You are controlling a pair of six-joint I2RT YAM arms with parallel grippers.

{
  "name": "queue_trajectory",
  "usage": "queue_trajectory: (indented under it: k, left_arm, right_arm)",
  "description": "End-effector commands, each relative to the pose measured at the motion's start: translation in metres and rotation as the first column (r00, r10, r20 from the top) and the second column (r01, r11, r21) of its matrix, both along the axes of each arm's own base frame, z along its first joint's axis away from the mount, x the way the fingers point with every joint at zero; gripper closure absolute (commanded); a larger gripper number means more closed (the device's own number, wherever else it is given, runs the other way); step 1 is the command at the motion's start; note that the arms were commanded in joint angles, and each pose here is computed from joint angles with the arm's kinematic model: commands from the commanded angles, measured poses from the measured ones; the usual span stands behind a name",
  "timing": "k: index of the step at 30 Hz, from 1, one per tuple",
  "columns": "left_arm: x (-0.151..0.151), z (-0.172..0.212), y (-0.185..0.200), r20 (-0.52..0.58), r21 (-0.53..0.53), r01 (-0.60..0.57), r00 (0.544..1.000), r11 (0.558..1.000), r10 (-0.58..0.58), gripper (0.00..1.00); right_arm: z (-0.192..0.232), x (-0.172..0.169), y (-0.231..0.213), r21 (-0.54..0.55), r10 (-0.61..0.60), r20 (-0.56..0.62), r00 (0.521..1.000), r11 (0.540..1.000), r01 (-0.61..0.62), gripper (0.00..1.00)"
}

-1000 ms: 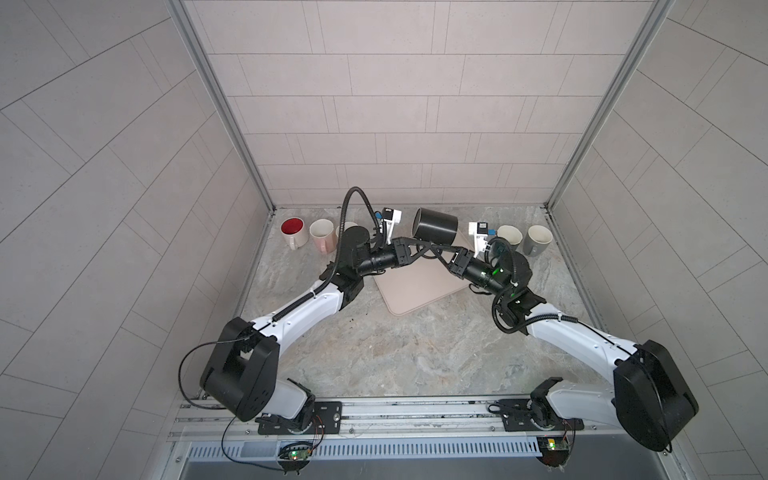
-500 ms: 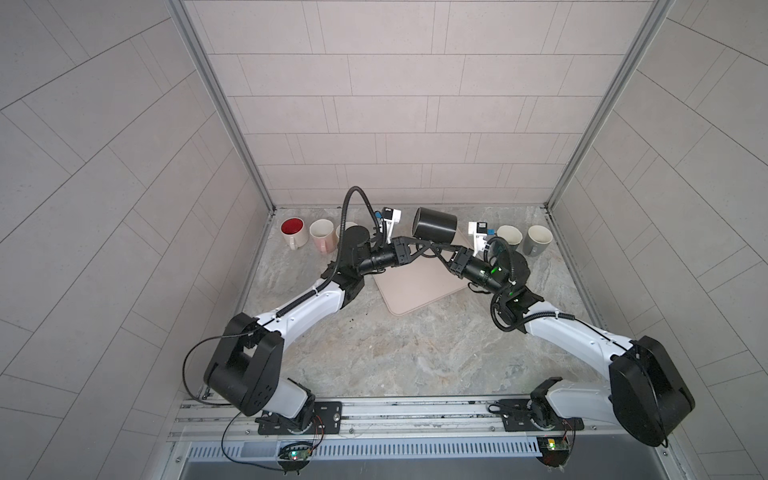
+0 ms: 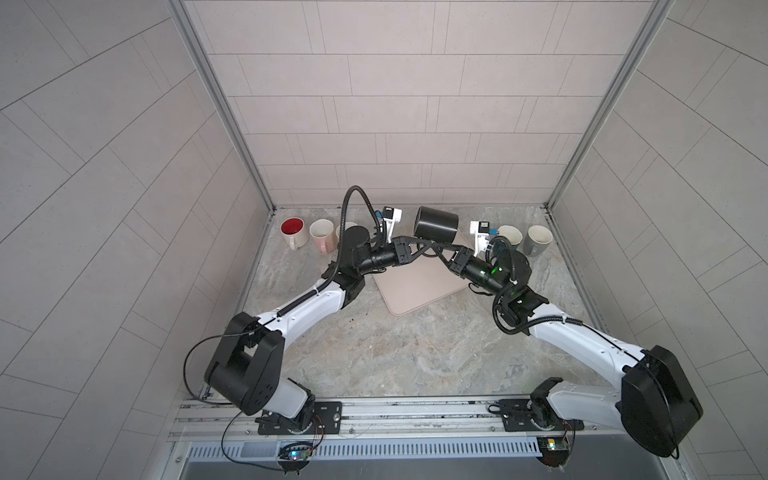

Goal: Turn the mug right side up
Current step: 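Grip the black mug's handle with the right gripper while the left holds it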

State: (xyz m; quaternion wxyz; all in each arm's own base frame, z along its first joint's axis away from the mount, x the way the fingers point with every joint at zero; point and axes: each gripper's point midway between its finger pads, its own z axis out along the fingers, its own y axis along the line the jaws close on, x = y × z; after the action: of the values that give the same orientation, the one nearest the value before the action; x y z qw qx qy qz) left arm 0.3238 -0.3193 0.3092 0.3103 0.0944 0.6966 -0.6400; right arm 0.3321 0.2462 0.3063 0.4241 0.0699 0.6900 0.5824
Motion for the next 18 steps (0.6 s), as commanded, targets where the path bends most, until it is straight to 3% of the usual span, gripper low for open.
queue_trajectory:
  k: [1,9,16,18]
  left_arm:
    - [-0.0178,0.0452,-0.0018,0.108,-0.081,0.044,0.993,0.996,-0.035,0.99]
    - [-0.0186,0.0476,-0.0003,0.114,-0.085,0.038,0.993,0.996,-0.028,0.75]
    - [-0.0184,0.0467,0.0013,0.118,-0.083,0.028,0.993,0.996,-0.018,0.45]
    - [-0.0175,0.0448,0.0008,0.115,-0.080,0.025,0.993,0.996,-0.015,0.27]
  right_arm:
    - [0.0303,-0.0096,0.0078,0.011,0.023,0.107,0.994,1.000,-0.024,1.00]
    - [0.0372,-0.0122,0.0063,0.035,0.011,0.118,0.993,0.999,-0.015,1.00]
    - [0.0336,-0.0114,0.0029,0.036,-0.014,0.107,0.994,0.999,0.010,1.00]
    - [0.0302,-0.0105,0.0022,0.032,-0.022,0.100,0.995,0.999,0.019,1.00]
